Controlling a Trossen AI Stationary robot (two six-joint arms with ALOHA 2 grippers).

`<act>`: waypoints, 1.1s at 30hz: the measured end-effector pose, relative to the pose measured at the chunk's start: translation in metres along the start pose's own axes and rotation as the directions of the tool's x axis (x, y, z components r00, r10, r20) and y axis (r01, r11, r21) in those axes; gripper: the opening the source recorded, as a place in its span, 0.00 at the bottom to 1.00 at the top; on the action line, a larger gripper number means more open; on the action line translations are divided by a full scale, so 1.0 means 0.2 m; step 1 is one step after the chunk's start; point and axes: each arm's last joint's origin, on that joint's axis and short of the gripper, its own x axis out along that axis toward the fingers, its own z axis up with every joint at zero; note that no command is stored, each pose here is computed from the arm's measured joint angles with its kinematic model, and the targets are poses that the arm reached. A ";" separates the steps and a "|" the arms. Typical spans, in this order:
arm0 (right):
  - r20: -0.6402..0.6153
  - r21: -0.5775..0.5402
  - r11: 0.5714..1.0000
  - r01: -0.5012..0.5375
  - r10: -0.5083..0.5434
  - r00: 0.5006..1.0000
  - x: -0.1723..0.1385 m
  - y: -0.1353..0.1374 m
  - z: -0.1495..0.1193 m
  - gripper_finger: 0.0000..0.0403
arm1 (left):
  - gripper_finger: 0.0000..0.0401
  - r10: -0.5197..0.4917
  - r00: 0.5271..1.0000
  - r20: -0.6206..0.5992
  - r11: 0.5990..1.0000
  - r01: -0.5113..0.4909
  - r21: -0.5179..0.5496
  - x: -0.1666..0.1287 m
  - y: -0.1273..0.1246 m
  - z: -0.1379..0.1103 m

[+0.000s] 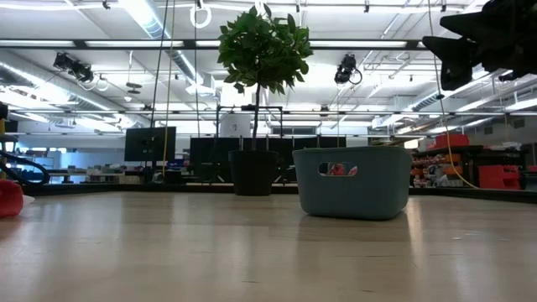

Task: Pick and placing Produce into tupperware
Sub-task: Return to Home Position

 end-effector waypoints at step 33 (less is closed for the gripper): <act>-0.006 0.001 1.000 0.001 -0.001 1.000 0.00 0.00 0.00 0.49 | 0.40 0.094 0.983 -0.156 0.982 -0.066 0.175 0.01 0.10 -0.34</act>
